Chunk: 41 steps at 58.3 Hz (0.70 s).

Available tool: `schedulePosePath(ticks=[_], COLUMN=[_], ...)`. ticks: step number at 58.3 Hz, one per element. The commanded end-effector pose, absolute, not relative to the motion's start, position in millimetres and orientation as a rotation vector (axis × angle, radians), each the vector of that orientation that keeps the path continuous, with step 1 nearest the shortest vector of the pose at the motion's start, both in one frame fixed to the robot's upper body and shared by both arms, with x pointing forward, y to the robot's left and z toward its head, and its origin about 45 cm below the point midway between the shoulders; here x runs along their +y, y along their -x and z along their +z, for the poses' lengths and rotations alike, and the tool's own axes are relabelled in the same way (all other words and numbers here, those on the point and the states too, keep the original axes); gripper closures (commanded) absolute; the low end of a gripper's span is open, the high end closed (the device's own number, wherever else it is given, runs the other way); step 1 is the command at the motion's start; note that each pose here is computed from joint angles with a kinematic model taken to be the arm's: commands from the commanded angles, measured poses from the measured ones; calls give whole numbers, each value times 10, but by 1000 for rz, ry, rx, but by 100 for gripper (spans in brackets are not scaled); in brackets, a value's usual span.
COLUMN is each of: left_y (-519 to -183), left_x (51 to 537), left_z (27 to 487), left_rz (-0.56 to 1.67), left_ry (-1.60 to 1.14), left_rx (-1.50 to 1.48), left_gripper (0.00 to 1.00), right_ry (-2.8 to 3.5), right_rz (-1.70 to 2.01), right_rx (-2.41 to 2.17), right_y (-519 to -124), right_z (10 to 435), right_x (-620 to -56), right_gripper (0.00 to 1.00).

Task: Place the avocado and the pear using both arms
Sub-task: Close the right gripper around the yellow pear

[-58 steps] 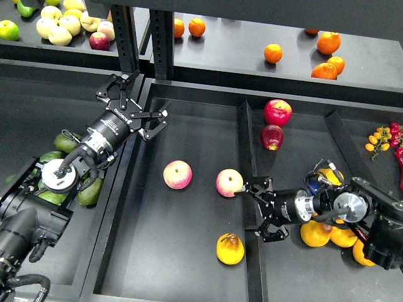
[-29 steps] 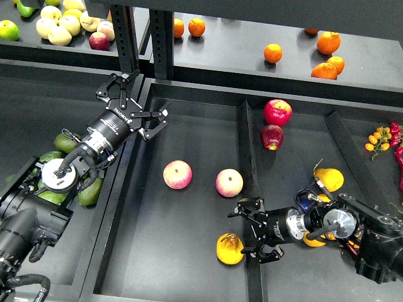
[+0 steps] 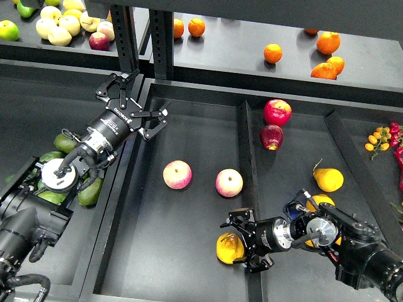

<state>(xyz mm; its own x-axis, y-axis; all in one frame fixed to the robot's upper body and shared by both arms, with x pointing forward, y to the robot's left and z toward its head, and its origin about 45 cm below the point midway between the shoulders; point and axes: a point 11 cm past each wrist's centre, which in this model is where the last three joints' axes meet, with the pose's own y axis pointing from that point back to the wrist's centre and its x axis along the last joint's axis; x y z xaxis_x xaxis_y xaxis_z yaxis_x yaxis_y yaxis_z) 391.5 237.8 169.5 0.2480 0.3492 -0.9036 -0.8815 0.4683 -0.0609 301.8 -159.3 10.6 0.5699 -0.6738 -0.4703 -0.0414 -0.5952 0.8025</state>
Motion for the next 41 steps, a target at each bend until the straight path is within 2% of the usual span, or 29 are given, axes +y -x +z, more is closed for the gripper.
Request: schedulePosePath(ticks=[1, 19, 41], left_y=[-3914, -3904, -3900], left_x=[2377, 2375, 2377], left_z=[1698, 1684, 1678], left_rz=[923, 925, 925], left_ry=[657, 653, 653], left_rx=[980, 982, 983], left_gripper=[1, 1, 1], right_ry=[-2027, -2024, -2019], right_rz=[-1022, -1020, -1075], right_rx=[-572, -581, -604], right_y=[-3048, -3065, -3022], right_z=[128, 135, 90], right_x=[-1578, -1618, -1642], right_gripper=[0, 2, 29])
